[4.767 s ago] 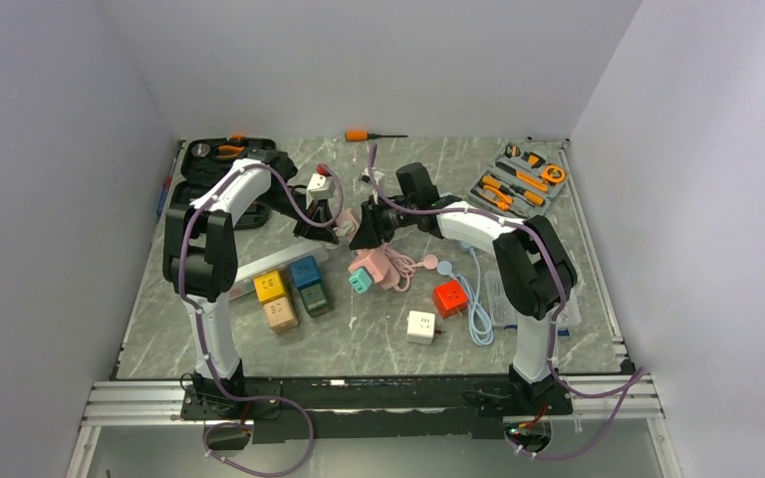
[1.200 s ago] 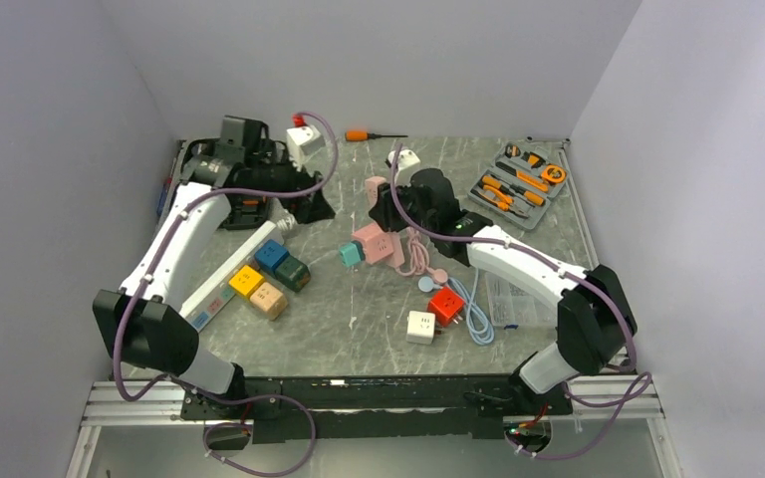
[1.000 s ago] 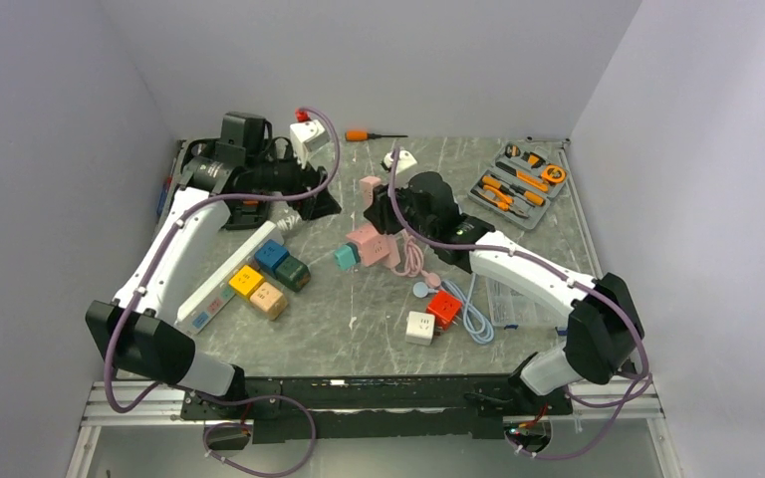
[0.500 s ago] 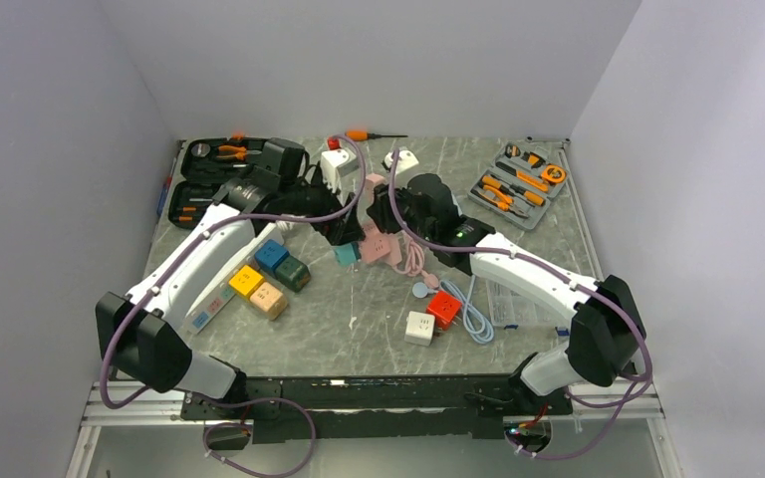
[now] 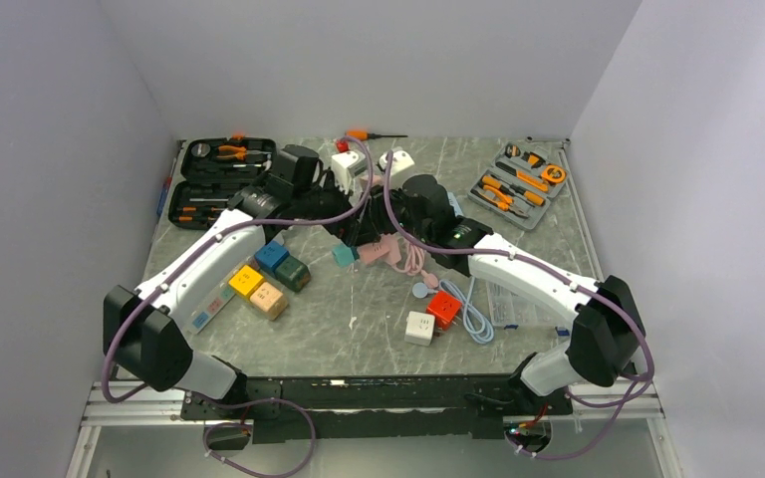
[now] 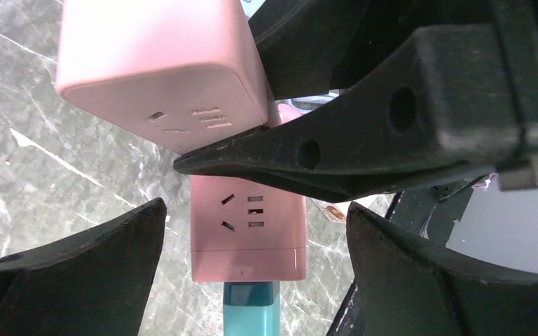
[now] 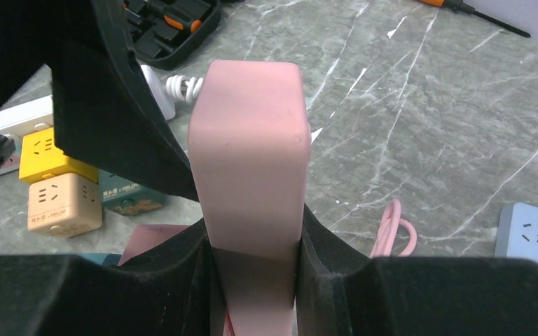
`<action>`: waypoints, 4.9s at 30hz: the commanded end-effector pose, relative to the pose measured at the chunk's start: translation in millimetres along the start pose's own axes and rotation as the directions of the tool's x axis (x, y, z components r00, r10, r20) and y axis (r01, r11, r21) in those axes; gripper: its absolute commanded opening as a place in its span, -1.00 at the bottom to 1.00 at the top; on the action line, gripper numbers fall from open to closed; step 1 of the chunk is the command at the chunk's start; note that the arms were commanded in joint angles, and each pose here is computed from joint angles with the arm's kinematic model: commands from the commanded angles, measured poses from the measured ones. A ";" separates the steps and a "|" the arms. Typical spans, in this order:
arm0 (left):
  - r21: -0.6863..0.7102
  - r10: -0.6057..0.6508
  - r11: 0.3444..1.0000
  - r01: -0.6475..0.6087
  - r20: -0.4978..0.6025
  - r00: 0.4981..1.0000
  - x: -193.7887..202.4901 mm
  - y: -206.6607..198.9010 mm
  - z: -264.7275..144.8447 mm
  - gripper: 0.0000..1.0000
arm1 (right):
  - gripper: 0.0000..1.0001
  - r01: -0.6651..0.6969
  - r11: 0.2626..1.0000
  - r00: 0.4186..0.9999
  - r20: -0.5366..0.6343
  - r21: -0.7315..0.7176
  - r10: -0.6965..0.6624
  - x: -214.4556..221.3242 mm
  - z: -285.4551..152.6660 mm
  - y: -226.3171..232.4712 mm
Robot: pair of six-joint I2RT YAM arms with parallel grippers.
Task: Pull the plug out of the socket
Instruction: Remove the plug from the socket, then place the plug at the center of the board.
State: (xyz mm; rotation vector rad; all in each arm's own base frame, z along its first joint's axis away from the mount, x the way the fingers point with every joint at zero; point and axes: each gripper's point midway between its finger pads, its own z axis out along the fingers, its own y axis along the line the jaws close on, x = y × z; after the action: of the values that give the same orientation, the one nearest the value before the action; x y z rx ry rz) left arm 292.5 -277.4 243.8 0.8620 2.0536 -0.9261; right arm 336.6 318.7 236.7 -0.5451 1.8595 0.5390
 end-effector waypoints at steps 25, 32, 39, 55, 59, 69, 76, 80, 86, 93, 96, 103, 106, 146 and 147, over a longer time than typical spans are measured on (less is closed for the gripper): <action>0.097 0.015 0.995 -0.012 -0.031 0.999 26.2 -16.3 17.3 -0.51 | -1.00 -0.039 0.999 0.973 0.225 -0.028 0.045 -77.4 -21.4 13.8; 0.126 0.019 0.992 -0.018 -0.006 1.000 10.6 -25.1 9.4 -1.00 | 0.07 -0.056 0.998 0.983 0.176 0.006 0.054 -51.9 -13.3 6.4; 0.137 0.011 0.991 -0.013 0.014 1.000 4.2 -26.9 2.2 -1.00 | 0.39 -0.074 0.997 0.988 0.137 0.017 0.071 -28.3 -2.8 3.6; 0.082 0.019 0.996 -0.023 0.053 0.998 -9.1 -13.8 -13.3 -1.00 | -0.65 -0.130 0.991 0.987 0.098 -0.006 0.130 -10.6 11.4 9.3; 0.063 0.022 0.998 -0.025 0.045 0.999 -5.7 -9.6 -12.3 -1.00 | -0.97 -0.114 0.993 0.988 0.104 0.032 0.110 -14.1 11.1 2.4; 0.032 0.111 0.993 -0.112 0.024 0.994 -7.1 -7.8 -23.2 -1.00 | -1.00 -0.050 0.963 0.999 0.028 0.265 0.044 30.2 20.6 -67.6; 0.028 0.139 0.990 -0.139 0.009 0.990 -4.8 -8.5 -33.8 -1.00 | -1.00 -0.003 0.934 0.998 -0.060 0.357 0.026 59.0 24.1 -109.2; 0.058 0.124 0.990 -0.125 0.021 0.992 -11.1 -8.8 -42.3 -1.00 | -1.00 0.059 0.933 0.993 -0.119 0.355 -0.018 68.1 31.3 -112.2; 0.133 0.100 0.985 -0.107 0.058 0.993 -21.7 -18.7 -60.3 -1.00 | -1.00 0.161 0.918 0.964 -0.258 0.363 -0.068 91.5 43.6 -121.9; 0.227 0.092 0.967 -0.114 0.105 0.990 -32.4 -43.3 -78.3 -1.00 | -1.00 0.157 0.919 0.956 -0.287 0.362 -0.051 94.6 49.8 -134.3; 0.241 0.075 0.965 -0.099 0.105 0.992 -30.2 -42.1 -78.0 -1.00 | -1.00 0.131 0.944 0.961 -0.274 0.302 -0.046 86.1 55.3 -121.9; 0.189 0.075 0.978 -0.089 0.078 0.994 -13.5 -25.0 -72.7 -1.00 | -1.00 0.074 0.987 0.919 -0.395 0.142 -0.012 105.7 86.2 -94.0; 0.175 0.072 0.981 -0.081 0.061 0.996 -2.0 -20.5 -68.9 -1.00 | -1.00 0.051 0.987 0.890 -0.455 0.151 0.024 127.5 101.4 -97.9; -0.211 -0.243 0.959 0.187 -0.276 0.930 145.4 74.0 62.4 -0.82 | 0.88 -0.261 0.922 0.939 -0.147 0.286 0.312 78.3 -5.9 -97.2; -0.209 -0.248 0.959 0.192 -0.284 0.926 149.9 73.3 63.2 -0.71 | 0.89 -0.264 0.922 0.937 -0.152 0.284 0.315 81.6 -7.7 -95.7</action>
State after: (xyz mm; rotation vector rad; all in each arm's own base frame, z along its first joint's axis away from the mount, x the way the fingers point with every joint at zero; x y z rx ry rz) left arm 277.1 -233.7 55.5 0.7877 2.5556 -0.7258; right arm 371.5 228.1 150.2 -0.1751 2.1884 0.4052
